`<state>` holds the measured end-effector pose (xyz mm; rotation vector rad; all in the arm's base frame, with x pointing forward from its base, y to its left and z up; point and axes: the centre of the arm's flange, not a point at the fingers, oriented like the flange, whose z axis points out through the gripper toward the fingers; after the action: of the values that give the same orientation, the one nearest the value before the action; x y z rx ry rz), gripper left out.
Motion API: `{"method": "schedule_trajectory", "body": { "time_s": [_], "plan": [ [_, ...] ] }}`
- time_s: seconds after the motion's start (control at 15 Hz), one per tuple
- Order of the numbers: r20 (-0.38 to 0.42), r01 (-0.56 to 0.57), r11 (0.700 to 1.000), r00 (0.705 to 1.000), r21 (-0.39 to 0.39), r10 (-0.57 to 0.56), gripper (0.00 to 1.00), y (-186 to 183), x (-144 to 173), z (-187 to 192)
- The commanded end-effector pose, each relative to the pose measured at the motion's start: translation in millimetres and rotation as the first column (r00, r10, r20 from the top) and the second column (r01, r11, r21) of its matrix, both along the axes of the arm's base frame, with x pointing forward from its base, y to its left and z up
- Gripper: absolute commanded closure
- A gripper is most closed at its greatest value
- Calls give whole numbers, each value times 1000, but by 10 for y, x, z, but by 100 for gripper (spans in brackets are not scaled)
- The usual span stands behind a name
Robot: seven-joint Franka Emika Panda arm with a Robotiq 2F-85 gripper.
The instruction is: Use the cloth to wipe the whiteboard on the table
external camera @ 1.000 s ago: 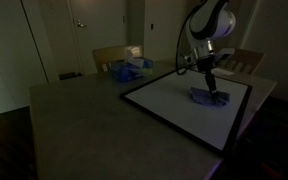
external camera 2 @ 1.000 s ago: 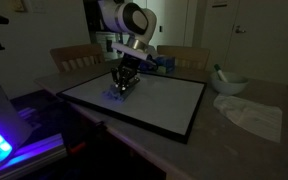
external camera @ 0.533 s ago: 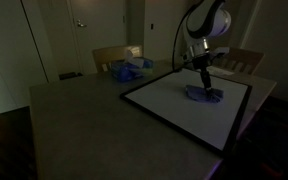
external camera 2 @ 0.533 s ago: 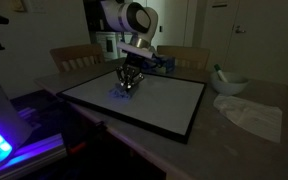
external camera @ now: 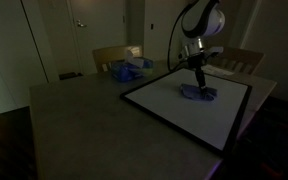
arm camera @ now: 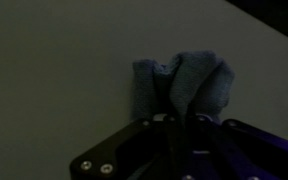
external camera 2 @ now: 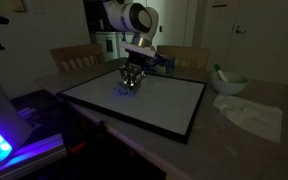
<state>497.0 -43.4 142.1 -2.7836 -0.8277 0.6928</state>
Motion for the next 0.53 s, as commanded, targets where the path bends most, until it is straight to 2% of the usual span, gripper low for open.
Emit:
{"method": "schedule_trajectory", "body": {
  "time_s": [0.0,0.2,0.47],
  "plan": [
    [23,12,1000,1000,-14,-11,98,36,212,-91],
    [58,42,998,998,-43,-39,98,88,262,-105],
    [97,50,986,995,-161,-35,98,261,330,-149]
  ]
}}
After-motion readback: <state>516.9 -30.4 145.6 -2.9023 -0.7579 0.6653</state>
